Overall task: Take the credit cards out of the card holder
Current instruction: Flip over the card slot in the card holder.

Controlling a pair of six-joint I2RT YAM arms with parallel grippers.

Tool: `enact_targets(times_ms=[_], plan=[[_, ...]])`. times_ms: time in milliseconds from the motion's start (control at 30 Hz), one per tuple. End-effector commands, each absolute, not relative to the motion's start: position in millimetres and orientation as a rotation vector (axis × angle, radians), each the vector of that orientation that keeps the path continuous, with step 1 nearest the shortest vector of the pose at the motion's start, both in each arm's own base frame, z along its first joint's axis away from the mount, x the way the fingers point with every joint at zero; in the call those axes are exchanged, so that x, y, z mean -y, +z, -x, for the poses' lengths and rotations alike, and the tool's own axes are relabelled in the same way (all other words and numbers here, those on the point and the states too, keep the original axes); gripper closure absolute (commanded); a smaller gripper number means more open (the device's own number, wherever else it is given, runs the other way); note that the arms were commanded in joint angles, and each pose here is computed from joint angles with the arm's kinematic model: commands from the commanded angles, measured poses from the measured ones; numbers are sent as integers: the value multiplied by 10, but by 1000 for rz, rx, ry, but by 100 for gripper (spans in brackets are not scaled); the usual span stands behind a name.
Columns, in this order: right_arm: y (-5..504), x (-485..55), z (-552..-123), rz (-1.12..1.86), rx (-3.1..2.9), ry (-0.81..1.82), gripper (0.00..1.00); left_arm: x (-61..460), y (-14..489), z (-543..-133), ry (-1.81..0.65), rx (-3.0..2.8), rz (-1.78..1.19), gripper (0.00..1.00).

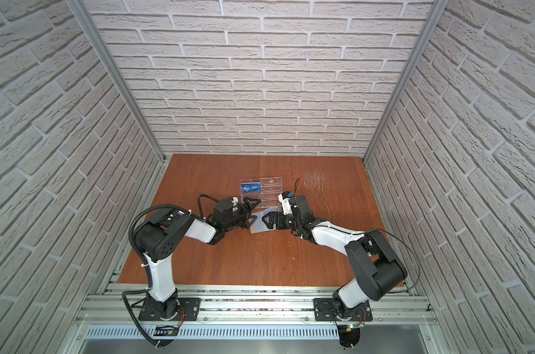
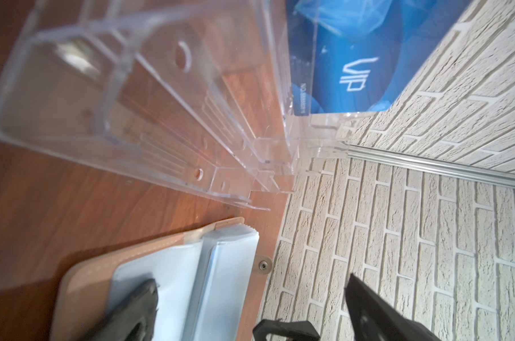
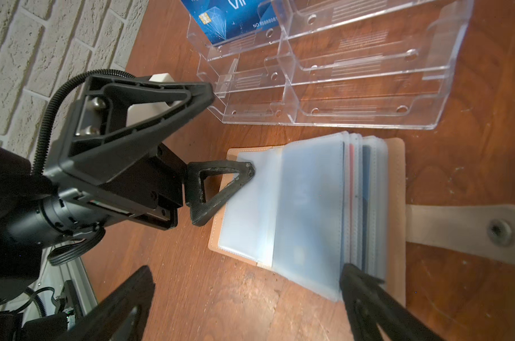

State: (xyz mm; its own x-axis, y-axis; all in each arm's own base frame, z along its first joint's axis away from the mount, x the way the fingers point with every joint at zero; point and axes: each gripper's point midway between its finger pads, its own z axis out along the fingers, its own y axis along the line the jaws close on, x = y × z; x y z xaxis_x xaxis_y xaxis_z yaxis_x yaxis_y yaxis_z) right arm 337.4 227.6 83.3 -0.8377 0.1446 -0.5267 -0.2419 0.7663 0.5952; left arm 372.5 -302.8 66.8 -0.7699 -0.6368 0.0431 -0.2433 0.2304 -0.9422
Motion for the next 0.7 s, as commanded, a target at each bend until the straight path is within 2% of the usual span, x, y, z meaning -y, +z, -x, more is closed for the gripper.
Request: enact_targets(times_ms=[0,667], plan=[[868,-2374,-3433,74,-2355,998,1,2971,512,-3681,-1504,-2180,850,2],[767,-2241,-3405,29,-2396,971,2,2924,495,-3634,-1499,-2174,855,2]])
